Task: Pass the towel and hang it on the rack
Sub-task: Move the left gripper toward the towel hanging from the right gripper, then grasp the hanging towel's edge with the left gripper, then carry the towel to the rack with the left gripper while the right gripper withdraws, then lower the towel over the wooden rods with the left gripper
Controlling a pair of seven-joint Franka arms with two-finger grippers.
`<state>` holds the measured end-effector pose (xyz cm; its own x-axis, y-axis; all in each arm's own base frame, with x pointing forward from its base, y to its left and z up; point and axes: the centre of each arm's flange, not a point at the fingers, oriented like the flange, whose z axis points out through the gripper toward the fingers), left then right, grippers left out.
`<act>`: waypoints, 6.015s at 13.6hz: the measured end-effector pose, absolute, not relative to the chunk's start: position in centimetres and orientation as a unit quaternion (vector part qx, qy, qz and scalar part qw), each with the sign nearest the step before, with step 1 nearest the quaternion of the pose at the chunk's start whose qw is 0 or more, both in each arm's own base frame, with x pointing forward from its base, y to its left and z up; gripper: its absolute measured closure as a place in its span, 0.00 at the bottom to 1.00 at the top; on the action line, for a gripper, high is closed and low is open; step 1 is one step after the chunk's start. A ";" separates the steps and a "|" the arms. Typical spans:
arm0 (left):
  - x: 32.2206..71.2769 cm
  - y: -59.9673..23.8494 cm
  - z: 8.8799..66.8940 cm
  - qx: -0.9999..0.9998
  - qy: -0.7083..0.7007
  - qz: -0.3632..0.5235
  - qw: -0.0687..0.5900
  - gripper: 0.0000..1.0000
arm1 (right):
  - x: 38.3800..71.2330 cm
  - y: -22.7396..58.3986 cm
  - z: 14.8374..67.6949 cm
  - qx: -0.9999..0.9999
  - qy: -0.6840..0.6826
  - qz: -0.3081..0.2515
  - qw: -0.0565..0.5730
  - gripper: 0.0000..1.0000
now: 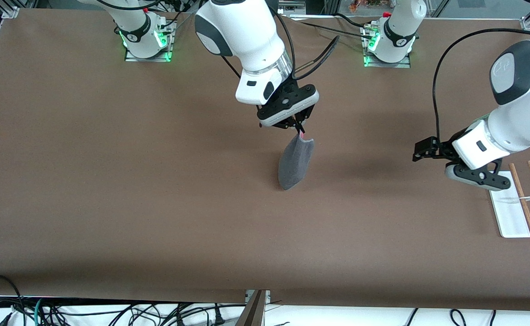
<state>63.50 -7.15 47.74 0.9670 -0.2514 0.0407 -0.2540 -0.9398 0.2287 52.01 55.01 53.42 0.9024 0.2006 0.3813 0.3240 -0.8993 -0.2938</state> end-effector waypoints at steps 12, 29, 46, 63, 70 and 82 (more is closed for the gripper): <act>57.8 -19.2 37.0 0.877 -0.380 0.099 0.276 0.00 | 51.4 55.5 53.4 -0.967 0.054 -0.133 0.210 0.98; 55.5 -26.1 35.0 0.854 -0.434 0.163 0.238 0.00 | 51.5 55.5 53.4 -0.967 0.056 -0.135 0.209 0.98; 57.1 -24.9 37.1 0.855 -0.424 0.197 0.225 0.98 | 51.5 55.5 53.4 -0.967 0.056 -0.136 0.208 0.98; 60.5 6.3 42.7 0.891 -0.412 0.140 0.126 0.98 | 61.7 40.1 53.9 -0.982 -0.108 -0.141 0.058 0.00; 59.9 22.5 43.1 0.877 -0.441 0.141 0.130 0.98 | 64.7 17.8 60.1 -0.985 -0.161 -0.054 -0.026 0.00; 61.0 34.6 42.2 0.851 -0.487 0.156 0.118 0.98 | 57.6 -0.3 64.0 -0.991 -0.125 0.022 -0.035 0.00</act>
<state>61.02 34.58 42.20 0.4774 -0.7924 0.3799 -0.8657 -0.4983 0.0485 57.59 -0.31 63.97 0.9680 0.2454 -0.0519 0.2485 -0.9665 0.0646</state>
